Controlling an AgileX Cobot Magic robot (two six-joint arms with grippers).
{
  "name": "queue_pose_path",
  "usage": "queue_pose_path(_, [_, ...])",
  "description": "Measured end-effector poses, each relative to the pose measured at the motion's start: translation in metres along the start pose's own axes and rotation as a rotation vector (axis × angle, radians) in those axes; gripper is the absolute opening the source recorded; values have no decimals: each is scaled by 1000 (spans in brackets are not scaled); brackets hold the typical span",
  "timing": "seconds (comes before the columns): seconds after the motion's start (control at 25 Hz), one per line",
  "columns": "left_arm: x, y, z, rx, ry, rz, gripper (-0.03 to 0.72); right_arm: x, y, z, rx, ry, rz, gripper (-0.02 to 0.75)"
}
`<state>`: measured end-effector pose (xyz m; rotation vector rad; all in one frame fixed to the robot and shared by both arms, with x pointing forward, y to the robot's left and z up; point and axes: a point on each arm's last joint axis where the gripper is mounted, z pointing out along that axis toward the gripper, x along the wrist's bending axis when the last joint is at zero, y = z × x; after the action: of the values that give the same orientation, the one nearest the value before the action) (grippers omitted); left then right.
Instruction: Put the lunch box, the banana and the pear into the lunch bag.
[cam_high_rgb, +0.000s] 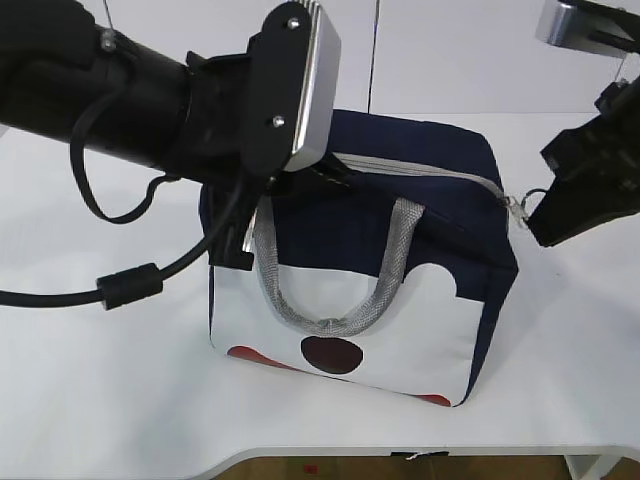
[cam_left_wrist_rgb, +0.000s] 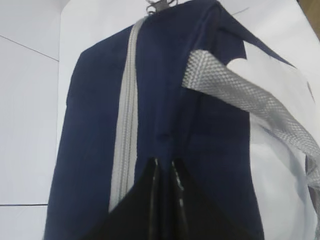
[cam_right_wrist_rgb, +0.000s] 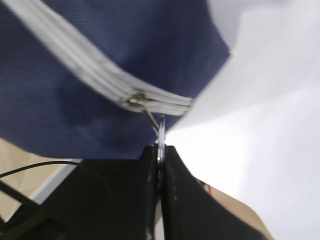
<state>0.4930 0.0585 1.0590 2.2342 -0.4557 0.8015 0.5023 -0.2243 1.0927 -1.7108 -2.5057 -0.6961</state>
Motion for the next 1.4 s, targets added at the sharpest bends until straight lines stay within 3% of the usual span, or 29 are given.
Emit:
queue_pose_path(0.24, [0, 0, 0, 2, 0, 4, -1, -6, -3, -2, 17, -76, 35, 6])
queue_pose_path(1.4, [7, -6, 2, 52, 86, 18, -2, -8, -7, 12, 54, -46, 97, 6])
